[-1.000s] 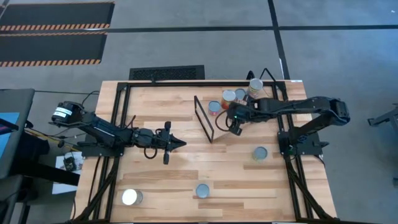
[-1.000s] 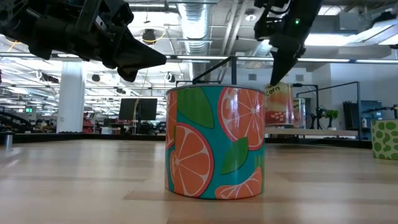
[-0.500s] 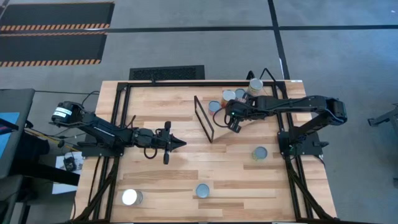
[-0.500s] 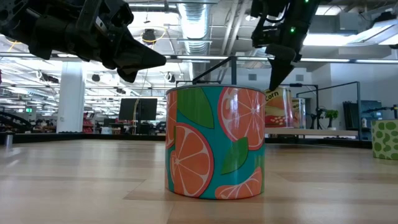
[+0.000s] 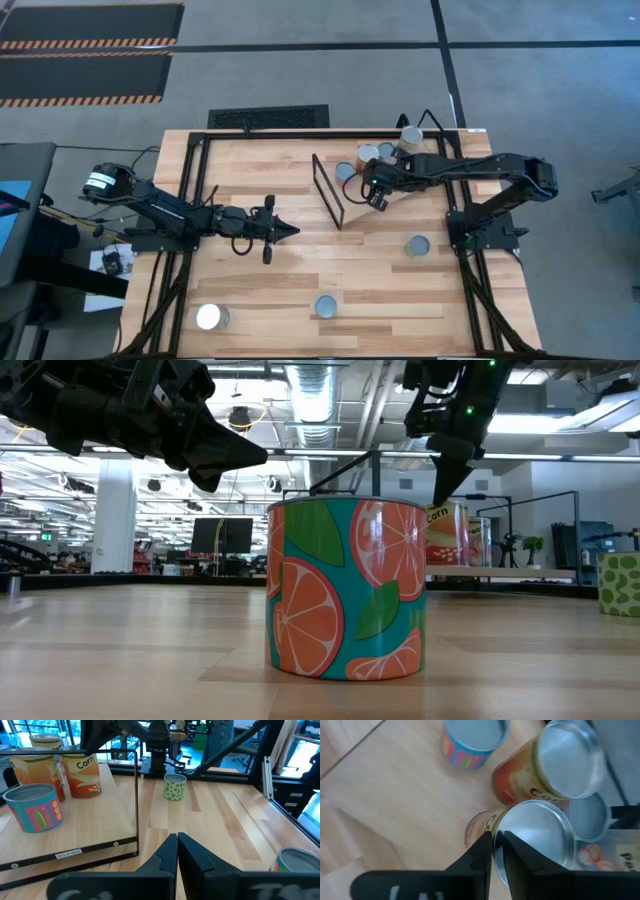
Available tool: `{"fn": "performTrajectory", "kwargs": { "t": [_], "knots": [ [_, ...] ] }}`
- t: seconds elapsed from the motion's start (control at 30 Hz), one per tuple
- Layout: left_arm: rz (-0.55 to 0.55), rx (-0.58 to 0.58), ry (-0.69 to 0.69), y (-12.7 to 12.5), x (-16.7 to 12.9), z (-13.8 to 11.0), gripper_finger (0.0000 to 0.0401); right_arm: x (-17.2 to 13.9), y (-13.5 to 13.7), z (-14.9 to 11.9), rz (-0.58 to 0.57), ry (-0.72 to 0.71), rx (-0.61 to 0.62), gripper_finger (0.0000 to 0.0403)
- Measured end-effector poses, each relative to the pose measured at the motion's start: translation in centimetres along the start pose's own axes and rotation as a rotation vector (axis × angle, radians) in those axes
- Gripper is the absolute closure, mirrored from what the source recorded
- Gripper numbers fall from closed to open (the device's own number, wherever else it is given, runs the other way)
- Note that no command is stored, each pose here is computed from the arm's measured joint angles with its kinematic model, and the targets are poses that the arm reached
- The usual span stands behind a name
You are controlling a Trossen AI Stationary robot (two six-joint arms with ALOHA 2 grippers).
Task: Pick and place cans onto a shelf
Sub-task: Put the canned corn on the shelf, then put the canned green peas on the shelf
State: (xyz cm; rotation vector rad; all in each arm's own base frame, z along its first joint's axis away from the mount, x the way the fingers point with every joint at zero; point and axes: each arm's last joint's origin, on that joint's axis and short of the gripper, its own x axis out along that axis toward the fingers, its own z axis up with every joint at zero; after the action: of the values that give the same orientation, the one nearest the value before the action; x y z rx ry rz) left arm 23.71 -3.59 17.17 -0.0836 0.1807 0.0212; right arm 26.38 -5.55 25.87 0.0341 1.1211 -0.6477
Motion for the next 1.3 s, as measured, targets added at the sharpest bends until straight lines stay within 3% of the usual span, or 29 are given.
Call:
{"fn": "performTrajectory", "kwargs": {
  "t": [0.13, 0.3, 0.5, 0.63, 0.83, 1.07, 1.3],
  "knots": [
    [-0.005, 0.002, 0.000, 0.0, 0.0, 0.0, 0.0401, -1.2, 0.0, -0.2, -0.050, -0.049, -0.020, 0.0321],
    [-0.012, 0.003, -0.002, 0.0, 0.0, 0.0, 0.0401, -4.2, 0.9, -0.9, 0.008, -0.139, -0.033, 0.0318],
    [-0.013, 0.007, -0.007, -0.1, 0.0, 0.1, 0.0401, -6.2, 5.2, -4.5, 0.178, -0.244, -0.047, 0.0380],
    [-0.013, 0.007, -0.005, -0.1, 0.0, 0.1, 0.0401, -6.0, 7.9, -8.6, 0.281, -0.199, 0.007, 0.0388],
    [-0.012, 0.008, -0.001, 0.0, 0.0, 0.0, 0.0401, -7.0, 9.6, -13.4, 0.323, -0.010, 0.106, 0.0382],
    [-0.013, 0.007, -0.003, 0.0, 0.0, 0.0, 0.0401, -7.5, 10.4, -15.9, 0.276, 0.136, 0.156, 0.0327],
    [-0.012, 0.006, -0.001, 0.0, 0.0, 0.0, 0.0401, -5.5, 11.7, -16.7, 0.141, 0.245, 0.054, 0.0251]
  ]
}}
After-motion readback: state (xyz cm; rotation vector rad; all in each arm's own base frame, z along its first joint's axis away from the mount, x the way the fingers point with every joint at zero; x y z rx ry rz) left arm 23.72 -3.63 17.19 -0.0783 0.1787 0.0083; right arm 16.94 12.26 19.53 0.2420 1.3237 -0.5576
